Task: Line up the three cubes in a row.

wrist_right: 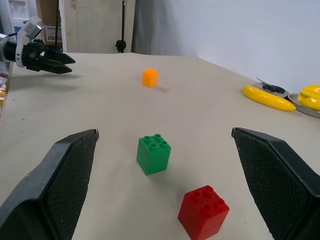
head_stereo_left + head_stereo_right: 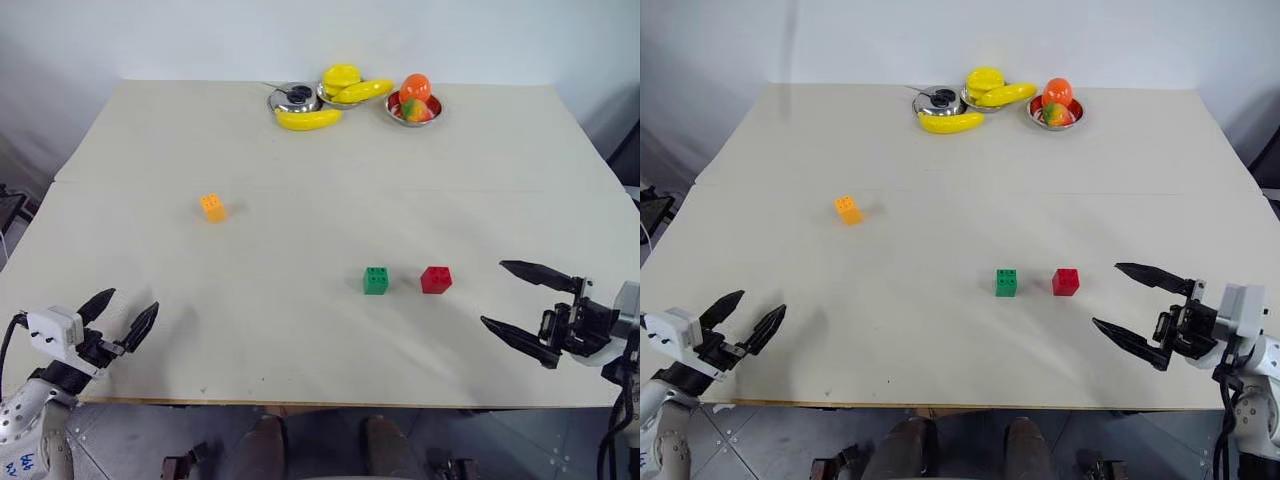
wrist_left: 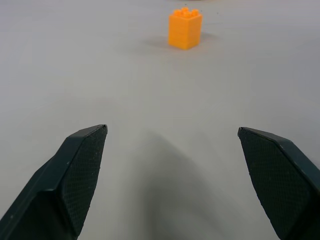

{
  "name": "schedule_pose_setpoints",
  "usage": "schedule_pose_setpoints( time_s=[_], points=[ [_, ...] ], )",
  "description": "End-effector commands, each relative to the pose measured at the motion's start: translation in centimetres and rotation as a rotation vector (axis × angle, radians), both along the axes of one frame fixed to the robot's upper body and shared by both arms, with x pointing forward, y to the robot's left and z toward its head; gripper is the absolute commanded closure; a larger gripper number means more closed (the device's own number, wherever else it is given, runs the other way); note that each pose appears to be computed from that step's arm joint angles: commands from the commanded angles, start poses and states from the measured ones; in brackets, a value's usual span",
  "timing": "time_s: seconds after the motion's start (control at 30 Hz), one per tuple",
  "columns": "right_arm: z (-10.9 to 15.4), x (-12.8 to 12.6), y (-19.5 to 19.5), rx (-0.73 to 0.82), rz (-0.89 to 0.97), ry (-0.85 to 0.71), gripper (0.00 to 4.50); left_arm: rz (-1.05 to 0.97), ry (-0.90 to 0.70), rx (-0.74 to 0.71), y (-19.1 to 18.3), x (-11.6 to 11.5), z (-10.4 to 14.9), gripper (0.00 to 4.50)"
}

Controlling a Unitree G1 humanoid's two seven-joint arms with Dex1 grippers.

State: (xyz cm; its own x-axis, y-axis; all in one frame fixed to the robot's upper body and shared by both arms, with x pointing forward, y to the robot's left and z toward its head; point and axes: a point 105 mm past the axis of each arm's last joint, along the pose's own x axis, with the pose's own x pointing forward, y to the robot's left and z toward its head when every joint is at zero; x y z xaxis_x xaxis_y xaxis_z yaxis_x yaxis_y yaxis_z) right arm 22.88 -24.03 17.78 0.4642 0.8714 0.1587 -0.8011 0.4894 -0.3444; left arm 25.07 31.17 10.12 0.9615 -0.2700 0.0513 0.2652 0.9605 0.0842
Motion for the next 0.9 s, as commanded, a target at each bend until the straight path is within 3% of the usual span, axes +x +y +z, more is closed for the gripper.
schedule_pose_setpoints(
  time_s=[0.03,0.07,0.17,0.37,0.53,0.9],
  points=[
    [0.4,0.0,-0.1,-0.027,0.002,-0.016,0.0,-0.066,-0.025,0.025,-2.3,2.3,1.6,0.05],
    [0.4,0.0,-0.1,-0.025,0.005,-0.012,0.0,-0.086,-0.023,0.017,-3.2,3.5,1.9,0.05],
    [0.3,0.2,0.2,-0.025,0.022,0.011,0.0,-0.08,0.068,-0.072,-7.0,10.2,3.9,0.05],
    [0.5,0.5,0.8,-0.02,0.035,0.017,0.0,0.074,0.104,-0.075,-11.1,16.3,5.9,0.05],
    [0.6,0.3,1.1,-0.017,0.032,0.018,0.0,0.242,0.09,-0.08,-10.8,17.9,6.1,0.05],
    [0.3,0.1,0.8,-0.005,-0.002,0.034,0.0,0.172,0.041,-0.045,-11.9,16.3,6.1,0.05]
  ],
)
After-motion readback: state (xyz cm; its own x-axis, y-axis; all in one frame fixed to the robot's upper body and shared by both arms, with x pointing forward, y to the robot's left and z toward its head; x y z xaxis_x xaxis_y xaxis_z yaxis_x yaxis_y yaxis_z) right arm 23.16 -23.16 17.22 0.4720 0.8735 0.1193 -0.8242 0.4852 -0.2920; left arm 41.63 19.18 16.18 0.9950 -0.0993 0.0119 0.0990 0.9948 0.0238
